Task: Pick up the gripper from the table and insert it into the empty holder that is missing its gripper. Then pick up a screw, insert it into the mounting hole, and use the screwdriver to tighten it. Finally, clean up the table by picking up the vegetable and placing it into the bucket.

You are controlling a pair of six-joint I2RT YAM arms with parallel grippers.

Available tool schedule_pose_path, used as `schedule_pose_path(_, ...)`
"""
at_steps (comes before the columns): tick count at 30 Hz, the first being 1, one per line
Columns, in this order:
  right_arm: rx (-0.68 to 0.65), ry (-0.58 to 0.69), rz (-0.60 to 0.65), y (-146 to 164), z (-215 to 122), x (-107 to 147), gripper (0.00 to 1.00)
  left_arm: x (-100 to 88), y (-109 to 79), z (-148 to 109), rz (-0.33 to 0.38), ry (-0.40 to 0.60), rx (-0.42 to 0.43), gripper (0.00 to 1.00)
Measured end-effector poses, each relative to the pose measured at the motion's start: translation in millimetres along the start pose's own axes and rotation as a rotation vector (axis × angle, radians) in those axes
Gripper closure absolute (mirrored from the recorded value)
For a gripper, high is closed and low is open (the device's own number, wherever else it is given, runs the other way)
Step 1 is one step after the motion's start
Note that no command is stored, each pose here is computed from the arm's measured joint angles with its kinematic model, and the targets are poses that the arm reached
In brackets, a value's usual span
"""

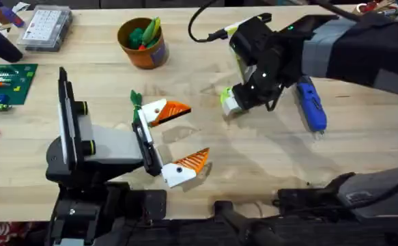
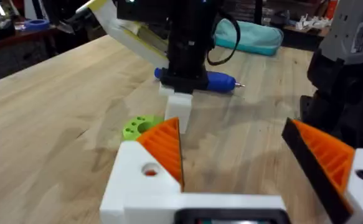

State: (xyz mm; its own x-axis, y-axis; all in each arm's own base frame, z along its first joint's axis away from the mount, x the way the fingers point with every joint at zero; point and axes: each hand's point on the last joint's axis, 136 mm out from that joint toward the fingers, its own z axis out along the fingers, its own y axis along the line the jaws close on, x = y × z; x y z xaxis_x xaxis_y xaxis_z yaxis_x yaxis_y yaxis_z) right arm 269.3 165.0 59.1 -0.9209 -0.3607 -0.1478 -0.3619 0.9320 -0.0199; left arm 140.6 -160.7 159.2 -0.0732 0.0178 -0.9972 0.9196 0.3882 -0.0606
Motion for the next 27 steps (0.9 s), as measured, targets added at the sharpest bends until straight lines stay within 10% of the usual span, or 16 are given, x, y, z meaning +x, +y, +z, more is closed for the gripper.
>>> schedule_pose_path(18, -0.009, -0.041, 0.016, 0.3, 2.7, -0.7, 0.251, 0.0, 0.0, 0.0, 0.000, 0.000, 0.000, 0.010)
schedule_pose_path(27, -0.011, -0.051, 0.022, 0.8, 2.8, -3.0, 0.444, 0.0, 0.0, 0.0, 0.000, 0.000, 0.000, 0.010)
